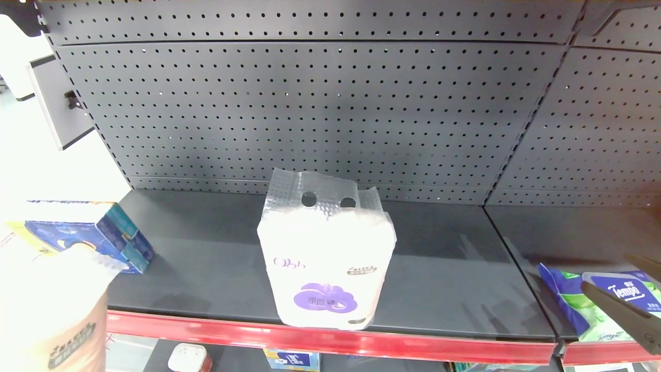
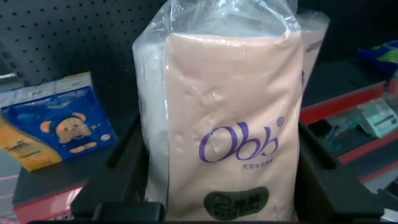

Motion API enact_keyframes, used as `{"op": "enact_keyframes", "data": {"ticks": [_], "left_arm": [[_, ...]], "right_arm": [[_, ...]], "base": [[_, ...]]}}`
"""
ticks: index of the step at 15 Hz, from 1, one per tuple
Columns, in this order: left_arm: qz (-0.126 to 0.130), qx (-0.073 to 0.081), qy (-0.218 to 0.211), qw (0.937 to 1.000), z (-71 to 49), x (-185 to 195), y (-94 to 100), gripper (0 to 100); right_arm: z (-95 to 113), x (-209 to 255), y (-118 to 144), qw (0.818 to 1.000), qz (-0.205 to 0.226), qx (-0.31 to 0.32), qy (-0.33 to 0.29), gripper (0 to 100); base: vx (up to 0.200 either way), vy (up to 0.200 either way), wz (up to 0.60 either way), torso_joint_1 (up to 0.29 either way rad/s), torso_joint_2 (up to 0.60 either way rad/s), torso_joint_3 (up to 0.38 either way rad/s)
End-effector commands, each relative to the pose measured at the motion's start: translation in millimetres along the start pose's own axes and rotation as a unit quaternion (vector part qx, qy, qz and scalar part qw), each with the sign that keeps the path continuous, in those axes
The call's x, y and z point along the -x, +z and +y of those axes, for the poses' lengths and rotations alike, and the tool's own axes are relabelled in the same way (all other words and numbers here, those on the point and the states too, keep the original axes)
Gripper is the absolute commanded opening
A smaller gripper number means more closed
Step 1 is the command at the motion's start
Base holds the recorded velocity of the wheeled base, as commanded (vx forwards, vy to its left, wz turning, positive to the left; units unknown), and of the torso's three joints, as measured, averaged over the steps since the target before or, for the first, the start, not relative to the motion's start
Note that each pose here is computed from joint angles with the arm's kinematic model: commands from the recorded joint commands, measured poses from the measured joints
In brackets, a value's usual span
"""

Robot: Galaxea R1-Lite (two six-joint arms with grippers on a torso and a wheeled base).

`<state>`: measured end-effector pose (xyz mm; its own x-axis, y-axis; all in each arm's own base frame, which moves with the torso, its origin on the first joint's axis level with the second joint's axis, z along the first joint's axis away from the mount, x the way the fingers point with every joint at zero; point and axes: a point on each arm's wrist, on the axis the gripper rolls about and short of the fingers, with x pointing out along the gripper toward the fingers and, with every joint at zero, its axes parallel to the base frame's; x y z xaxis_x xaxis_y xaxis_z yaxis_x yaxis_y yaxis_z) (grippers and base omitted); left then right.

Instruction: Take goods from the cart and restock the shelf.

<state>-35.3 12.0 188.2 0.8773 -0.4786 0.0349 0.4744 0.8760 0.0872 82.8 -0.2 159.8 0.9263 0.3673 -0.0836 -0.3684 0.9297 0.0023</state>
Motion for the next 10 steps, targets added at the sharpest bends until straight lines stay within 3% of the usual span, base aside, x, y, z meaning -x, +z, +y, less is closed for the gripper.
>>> {"op": "enact_keyframes", "data": {"ticks": [1, 4, 10], "left_arm": [[0.025, 0.004, -0.037, 0.999, 1.4, -16, 3.3, 0], [0.041, 0.007, -0.055, 0.9976, 3.1, -31, 12.6, 0], [0.076, 0.026, -0.068, 0.9945, 7.3, -66, 37.4, 0]], "right_arm": [[2, 3, 0, 1.0, -0.008, 0.005, 0.001, 100], [3, 4, -2, 1.0, -0.006, 0.003, 0.001, 100], [4, 3, -3, 1.0, -0.004, 0.003, 0.012, 100]], "base": [[0.0, 0.0, 0.0, 0.0, 0.0, 0.0], [0.0, 0.0, 0.0, 0.0, 0.0, 0.0], [0.0, 0.0, 0.0, 0.0, 0.0, 0.0]]}}
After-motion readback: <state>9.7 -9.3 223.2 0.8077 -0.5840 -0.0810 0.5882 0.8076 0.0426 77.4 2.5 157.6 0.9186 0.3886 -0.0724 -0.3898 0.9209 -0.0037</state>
